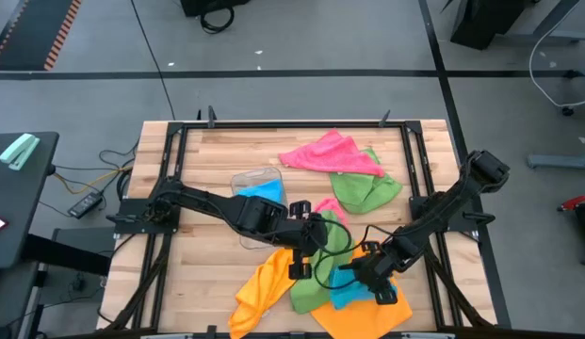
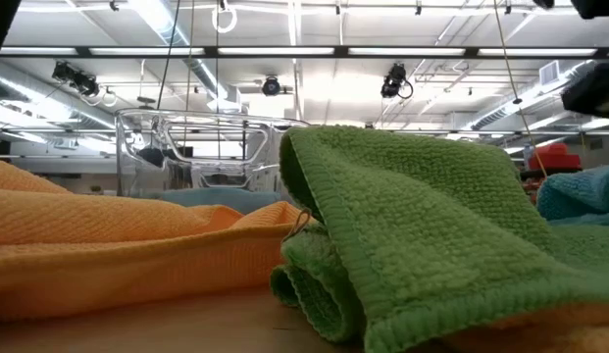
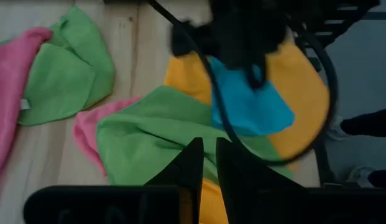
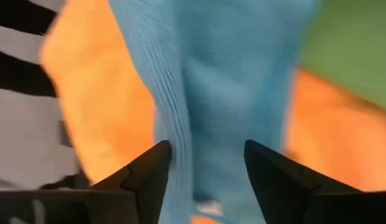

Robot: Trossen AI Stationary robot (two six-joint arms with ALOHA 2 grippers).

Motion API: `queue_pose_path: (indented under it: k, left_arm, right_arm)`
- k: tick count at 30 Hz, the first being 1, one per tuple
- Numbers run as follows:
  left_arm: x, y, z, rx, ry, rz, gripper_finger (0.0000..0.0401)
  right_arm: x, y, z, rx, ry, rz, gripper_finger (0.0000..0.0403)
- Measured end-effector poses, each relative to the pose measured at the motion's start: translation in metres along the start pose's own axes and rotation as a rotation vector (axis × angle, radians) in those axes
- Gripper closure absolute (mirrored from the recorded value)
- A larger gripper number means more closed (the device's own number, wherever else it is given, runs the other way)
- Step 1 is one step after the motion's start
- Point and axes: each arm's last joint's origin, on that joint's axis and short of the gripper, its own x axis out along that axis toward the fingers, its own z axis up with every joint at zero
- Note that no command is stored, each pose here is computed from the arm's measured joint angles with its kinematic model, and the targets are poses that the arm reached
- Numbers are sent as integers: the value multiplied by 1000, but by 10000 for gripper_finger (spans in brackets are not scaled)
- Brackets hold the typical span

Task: Fold microfiber towels
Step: Fold the blue towel

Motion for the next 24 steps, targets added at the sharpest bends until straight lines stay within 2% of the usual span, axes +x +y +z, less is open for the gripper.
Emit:
queue_pose_path:
  k: [3, 11, 16, 24]
  left_arm:
    - [3, -7, -6, 17, 23, -8, 348]
    - [16, -17, -16, -12, 48, -24, 348]
    - [28, -24, -20, -14, 15, -47, 352]
    - [29, -22, -20, -12, 17, -44, 350]
  right_arm:
    - [-15, -6, -6, -11, -20, -84, 178]
    - [-42, -7, -12, -44, -92, -74, 180]
    - [-35, -5, -17, -35, -101, -73, 180]
    - [-11, -15, -49, 83, -87, 10, 180]
